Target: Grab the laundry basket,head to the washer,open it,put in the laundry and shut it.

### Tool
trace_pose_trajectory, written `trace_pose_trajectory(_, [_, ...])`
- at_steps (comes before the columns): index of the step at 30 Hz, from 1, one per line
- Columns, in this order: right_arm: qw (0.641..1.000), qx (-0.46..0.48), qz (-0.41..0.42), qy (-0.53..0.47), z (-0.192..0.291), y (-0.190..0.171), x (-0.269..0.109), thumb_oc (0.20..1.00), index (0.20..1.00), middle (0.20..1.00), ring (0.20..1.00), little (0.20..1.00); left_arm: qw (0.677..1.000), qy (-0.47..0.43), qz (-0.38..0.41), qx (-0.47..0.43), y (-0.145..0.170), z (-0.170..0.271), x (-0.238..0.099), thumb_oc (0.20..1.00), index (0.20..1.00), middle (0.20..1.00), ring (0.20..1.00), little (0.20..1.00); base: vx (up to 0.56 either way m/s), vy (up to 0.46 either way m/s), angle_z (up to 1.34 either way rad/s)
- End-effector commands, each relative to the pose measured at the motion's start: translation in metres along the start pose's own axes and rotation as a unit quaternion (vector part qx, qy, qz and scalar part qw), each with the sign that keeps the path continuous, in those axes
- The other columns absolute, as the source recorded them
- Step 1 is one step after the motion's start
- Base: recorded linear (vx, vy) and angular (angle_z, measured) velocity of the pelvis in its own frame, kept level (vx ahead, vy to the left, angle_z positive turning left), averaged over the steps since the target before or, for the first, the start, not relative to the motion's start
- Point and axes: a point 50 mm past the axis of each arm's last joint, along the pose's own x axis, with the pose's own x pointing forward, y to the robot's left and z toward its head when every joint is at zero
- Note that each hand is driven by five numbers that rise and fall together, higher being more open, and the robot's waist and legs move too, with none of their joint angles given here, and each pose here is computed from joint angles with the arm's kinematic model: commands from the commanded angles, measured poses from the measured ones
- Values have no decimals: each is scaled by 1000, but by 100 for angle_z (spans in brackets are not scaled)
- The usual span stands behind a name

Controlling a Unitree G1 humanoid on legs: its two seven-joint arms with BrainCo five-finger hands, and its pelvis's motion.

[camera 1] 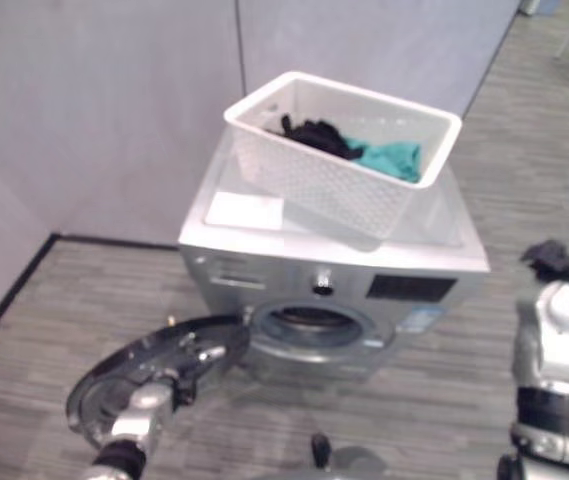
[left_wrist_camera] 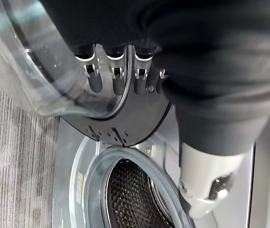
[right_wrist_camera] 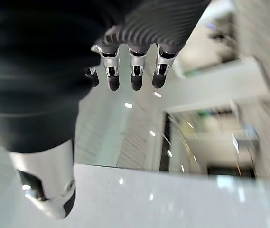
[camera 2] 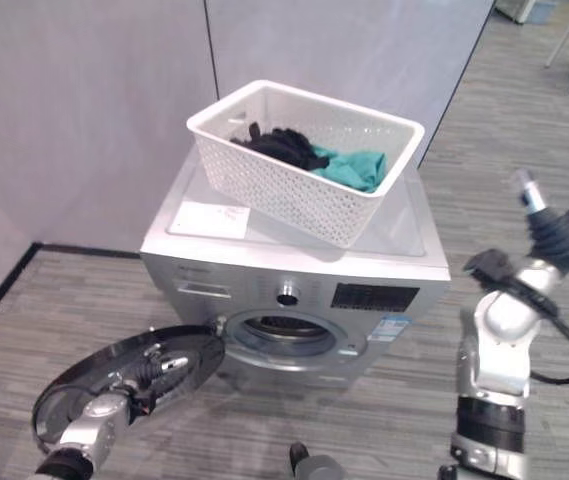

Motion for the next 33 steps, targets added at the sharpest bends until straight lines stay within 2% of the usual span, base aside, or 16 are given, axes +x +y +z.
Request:
trace_pose_trajectory(1, [987,-113,-38,-110,32,-21,35,1000,1000,1000,1000,1000,998,-31,-1,60,3,28,11,1000,1000,1000,1000,1000,-15,-61,-5])
trace_pose_trajectory(3, [974,-171,8,-150,52,-22,51,1000,1000,1000,1000,1000,997,-33,-6,70,2,32,12,1000,1000,1000,1000,1000,-48,-53,-16])
trace_pose_trajectory(6, [963,-197,61,-171,68,-19,64,1000,1000,1000,1000,1000,996,-41,-13,78,3,39,12,1000,1000,1000,1000,1000,-49,-32,-23])
trace_pose_trajectory(7, [950,-225,138,-170,78,-14,73,1000,1000,1000,1000,1000,995,-46,-19,91,7,44,10,1000,1000,1000,1000,1000,-61,-36,-22])
trace_pose_trajectory(8, [942,-243,168,-160,79,-12,80,1000,1000,1000,1000,1000,993,-51,-23,104,9,49,9,1000,1000,1000,1000,1000,-42,-24,-19])
trace_pose_trajectory(12, [918,-297,236,-114,80,-4,108,1000,1000,1000,1000,1000,988,-56,-46,134,5,57,8,1000,1000,1000,1000,1000,-42,-19,-11])
trace_pose_trajectory(15, [922,-271,260,-93,76,10,113,1000,1000,1000,1000,1000,988,-59,-53,136,1,62,10,1000,1000,1000,1000,1000,-8,-2,-1])
trace_pose_trajectory(19, [915,-256,306,-67,64,49,116,1000,1000,1000,1000,1000,987,-61,-59,140,-8,65,15,1000,1000,1000,1000,1000,3,-8,6])
trace_pose_trajectory(27, [898,-237,360,-88,69,66,102,1000,1000,1000,1000,1000,993,-62,-30,100,8,67,15,1000,1000,1000,1000,1000,116,-188,52])
trace_pose_trajectory(33, [873,-277,393,-86,75,85,114,1000,1000,1000,1000,1000,991,-69,-51,101,-5,73,19,1000,1000,1000,1000,1000,39,-81,17])
